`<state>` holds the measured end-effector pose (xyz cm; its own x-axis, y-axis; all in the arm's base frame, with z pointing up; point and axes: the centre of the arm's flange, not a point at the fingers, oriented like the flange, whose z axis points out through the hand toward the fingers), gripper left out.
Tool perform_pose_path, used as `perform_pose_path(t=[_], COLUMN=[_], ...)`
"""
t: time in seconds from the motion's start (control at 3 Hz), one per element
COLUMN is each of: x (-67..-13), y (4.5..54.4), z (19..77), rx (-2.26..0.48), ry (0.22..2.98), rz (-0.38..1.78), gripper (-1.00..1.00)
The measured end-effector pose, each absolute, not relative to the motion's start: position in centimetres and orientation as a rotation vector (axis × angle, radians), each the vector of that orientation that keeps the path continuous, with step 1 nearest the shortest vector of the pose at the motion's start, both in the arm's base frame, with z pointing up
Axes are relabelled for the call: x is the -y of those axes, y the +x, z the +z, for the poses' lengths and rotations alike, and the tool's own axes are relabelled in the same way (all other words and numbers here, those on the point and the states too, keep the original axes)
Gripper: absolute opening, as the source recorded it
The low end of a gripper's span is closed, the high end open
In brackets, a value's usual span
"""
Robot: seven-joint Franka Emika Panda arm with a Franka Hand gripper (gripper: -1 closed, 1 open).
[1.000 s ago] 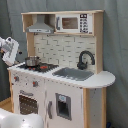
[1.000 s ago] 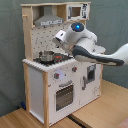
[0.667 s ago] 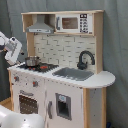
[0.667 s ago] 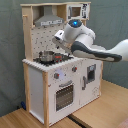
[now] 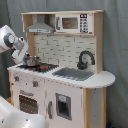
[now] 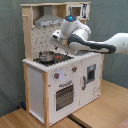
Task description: Play with the kitchen
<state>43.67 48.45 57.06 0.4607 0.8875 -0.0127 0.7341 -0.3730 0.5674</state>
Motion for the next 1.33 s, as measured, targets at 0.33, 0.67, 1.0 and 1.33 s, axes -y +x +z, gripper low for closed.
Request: perform_pose_path(t=[0.33, 0.67, 1.0, 1.33], x=[-48.6, -49.0, -49.5, -50.1], y=[45.4, 46.6, 47.7, 48.6], z=[56.5, 56.1, 55.8, 55.7], rx=[-1.407, -1.451, -1.491, -1.528], ry=[2.234, 2.244, 2.251, 2.256], rz=[0.383, 0.371, 0.359, 0.349], gripper=[1.0, 1.0, 1.0, 1.0])
